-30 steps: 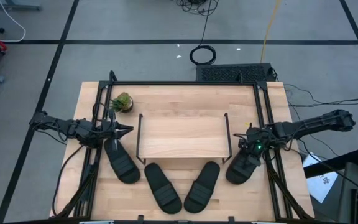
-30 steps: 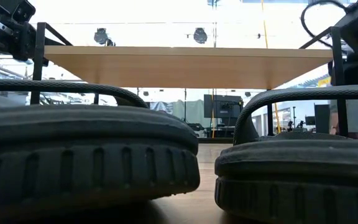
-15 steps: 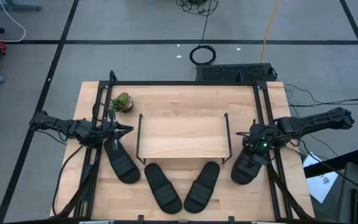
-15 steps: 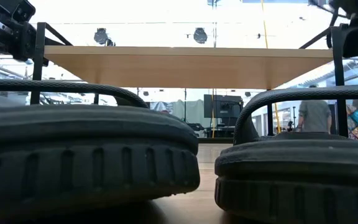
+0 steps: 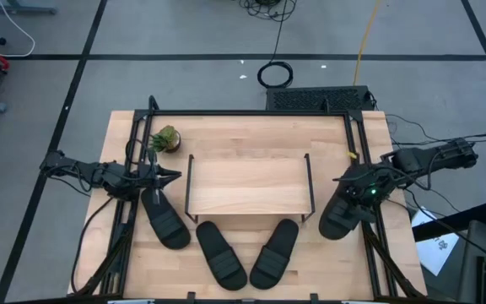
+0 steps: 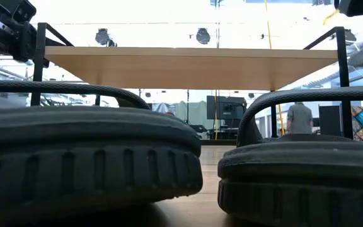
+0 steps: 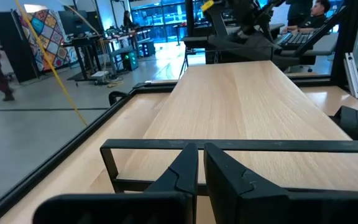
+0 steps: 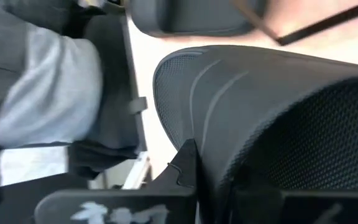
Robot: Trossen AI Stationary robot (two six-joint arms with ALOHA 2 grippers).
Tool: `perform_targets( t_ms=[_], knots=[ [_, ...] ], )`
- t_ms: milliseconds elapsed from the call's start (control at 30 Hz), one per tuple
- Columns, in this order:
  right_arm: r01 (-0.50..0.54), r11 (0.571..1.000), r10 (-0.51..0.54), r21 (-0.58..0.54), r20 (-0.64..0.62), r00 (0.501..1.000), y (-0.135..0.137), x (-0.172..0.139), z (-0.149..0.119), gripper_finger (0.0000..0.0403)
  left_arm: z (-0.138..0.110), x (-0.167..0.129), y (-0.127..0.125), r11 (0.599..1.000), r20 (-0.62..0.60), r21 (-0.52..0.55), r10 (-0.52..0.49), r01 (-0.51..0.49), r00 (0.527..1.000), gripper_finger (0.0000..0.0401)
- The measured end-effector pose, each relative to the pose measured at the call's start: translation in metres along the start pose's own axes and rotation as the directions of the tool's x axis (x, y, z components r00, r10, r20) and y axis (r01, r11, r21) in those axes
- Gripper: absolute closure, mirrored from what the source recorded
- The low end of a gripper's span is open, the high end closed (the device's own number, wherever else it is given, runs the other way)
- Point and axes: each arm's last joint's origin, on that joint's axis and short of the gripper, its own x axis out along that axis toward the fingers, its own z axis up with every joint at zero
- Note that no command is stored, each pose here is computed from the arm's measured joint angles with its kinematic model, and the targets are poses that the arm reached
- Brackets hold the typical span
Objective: Pick and place slides into the shelf
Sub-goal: Put the black slide on the shelf
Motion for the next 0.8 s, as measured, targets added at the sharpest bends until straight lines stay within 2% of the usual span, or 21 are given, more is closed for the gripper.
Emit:
perform_targets(
  t_ms=[167,367,467,633,800],
  knots=[
    [0.067,0.986,-0.052,-0.151,0.099,0.994,0.019,-0.025,0.009,0.0401,0.0,0.0,0.0,1.0,0.0,-0.003,0.0,0.0,1.0,0.037],
    [0.127,0.94,-0.045,-0.316,0.254,0.966,0.047,-0.058,0.024,0.0401,0.0,0.0,0.0,1.0,0.0,-0.003,0.0,0.0,1.0,0.037],
    [0.189,0.912,-0.058,-0.365,0.341,0.938,0.06,-0.074,0.032,0.0399,0.0,0.0,0.0,1.0,0.0,-0.002,0.001,-0.001,1.0,0.037],
    [0.26,0.844,-0.05,-0.469,0.412,0.91,0.081,-0.09,0.048,0.0395,0.0,0.0,0.0,1.0,0.0,-0.002,0.001,-0.001,1.0,0.037],
    [0.232,0.753,-0.01,-0.616,0.341,0.94,0.095,-0.085,0.069,0.04,0.0,0.0,0.0,1.0,0.0,-0.002,0.001,-0.001,1.0,0.037]
  ],
)
